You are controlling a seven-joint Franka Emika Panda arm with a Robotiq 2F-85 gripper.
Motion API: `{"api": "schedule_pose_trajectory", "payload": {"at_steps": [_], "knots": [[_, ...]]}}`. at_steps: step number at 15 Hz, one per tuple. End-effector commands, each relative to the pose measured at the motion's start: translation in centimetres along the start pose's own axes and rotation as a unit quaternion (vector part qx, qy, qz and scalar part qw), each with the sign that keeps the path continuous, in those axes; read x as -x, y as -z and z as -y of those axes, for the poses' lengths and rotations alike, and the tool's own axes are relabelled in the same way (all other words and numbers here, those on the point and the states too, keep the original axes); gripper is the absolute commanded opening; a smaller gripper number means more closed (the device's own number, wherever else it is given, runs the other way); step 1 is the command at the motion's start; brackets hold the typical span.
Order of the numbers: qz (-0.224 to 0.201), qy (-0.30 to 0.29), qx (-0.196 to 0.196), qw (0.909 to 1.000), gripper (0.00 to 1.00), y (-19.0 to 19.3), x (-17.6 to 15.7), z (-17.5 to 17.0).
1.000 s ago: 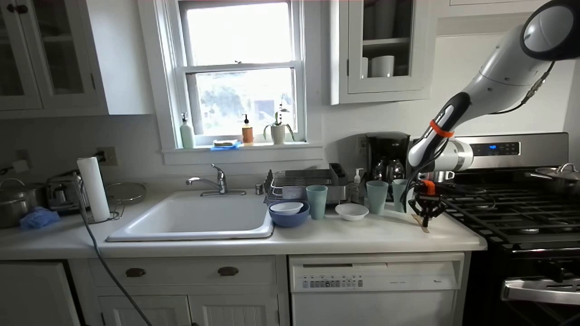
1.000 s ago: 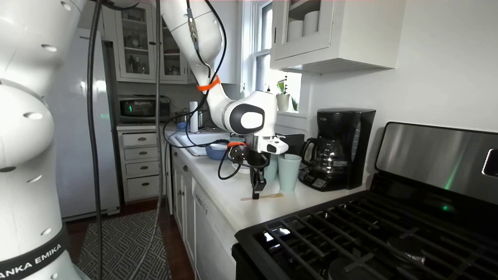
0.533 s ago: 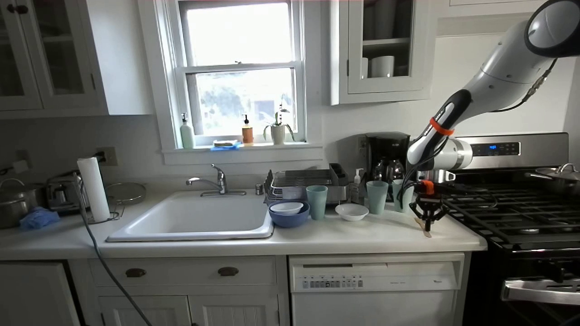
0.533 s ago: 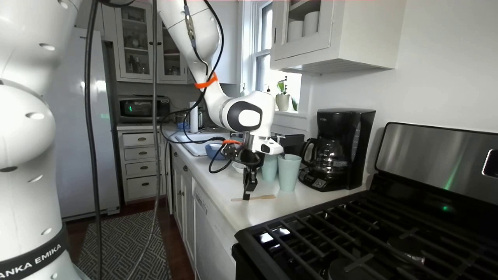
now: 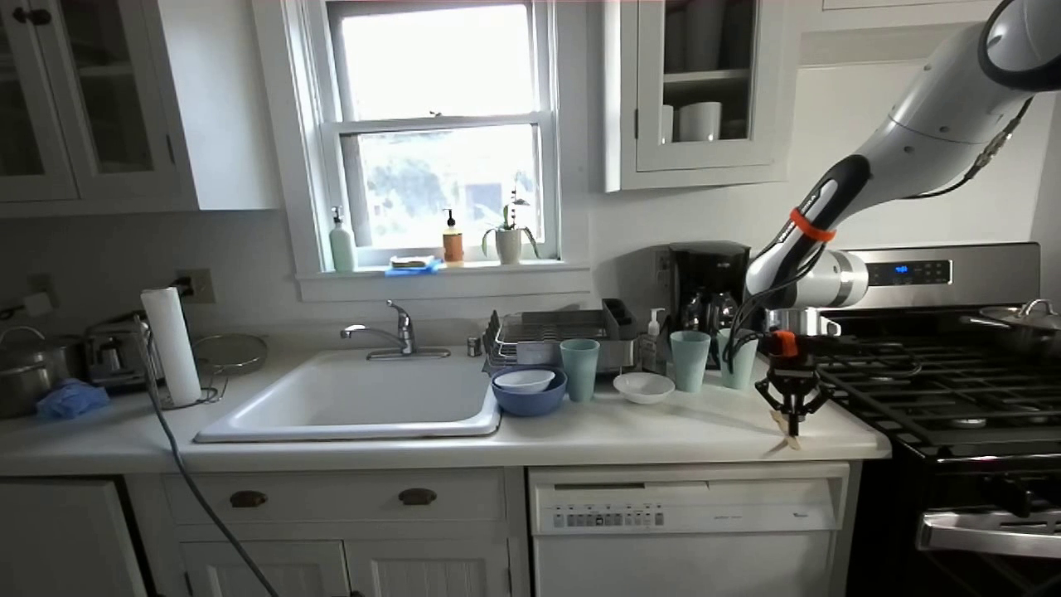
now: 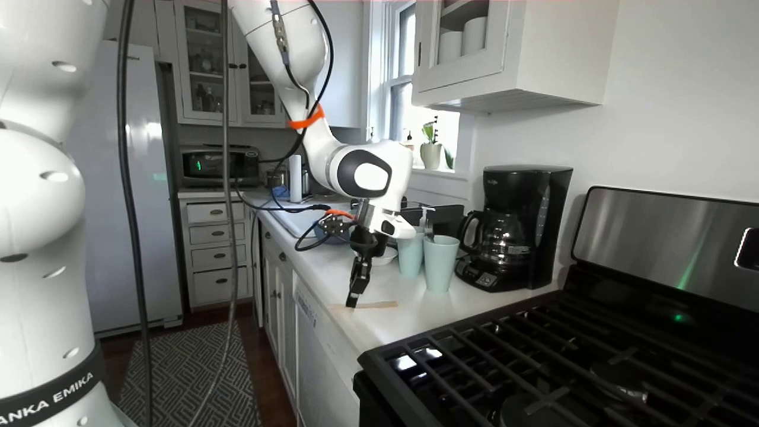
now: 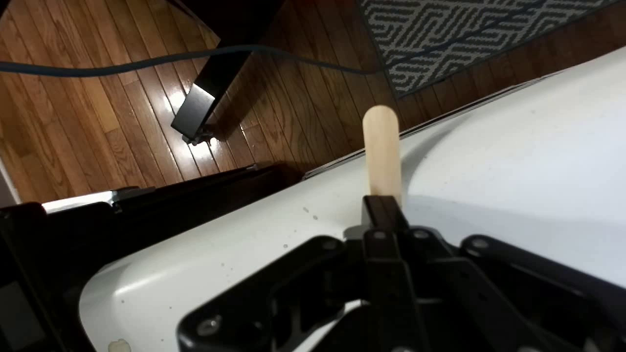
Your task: Pick up the fork on the countertop near the light blue cups and put it in the far right light blue cup
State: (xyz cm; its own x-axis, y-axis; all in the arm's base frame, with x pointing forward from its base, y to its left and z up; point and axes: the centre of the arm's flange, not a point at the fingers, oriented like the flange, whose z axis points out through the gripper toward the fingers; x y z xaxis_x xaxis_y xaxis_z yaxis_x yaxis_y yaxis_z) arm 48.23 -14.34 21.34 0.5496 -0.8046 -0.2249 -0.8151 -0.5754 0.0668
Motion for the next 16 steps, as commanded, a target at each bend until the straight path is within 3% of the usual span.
{"api": "schedule_pose_trajectory", "payload": {"at_steps": [1, 11, 13, 14, 16], "knots": [[0.017, -0.017, -0.009, 0.9997, 0.0, -0.2, 1.7, -0.4], [0.001, -0.03, -0.035, 0.9989, 0.0, 2.1, 1.9, -1.2], [0.027, -0.038, -0.049, 0.9977, 0.02, 2.7, 2.6, -1.7], [0.047, -0.042, -0.063, 0.996, 0.27, 2.9, 3.2, -2.0], [0.08, -0.052, -0.112, 0.989, 0.31, 3.0, 4.8, -3.7]]}}
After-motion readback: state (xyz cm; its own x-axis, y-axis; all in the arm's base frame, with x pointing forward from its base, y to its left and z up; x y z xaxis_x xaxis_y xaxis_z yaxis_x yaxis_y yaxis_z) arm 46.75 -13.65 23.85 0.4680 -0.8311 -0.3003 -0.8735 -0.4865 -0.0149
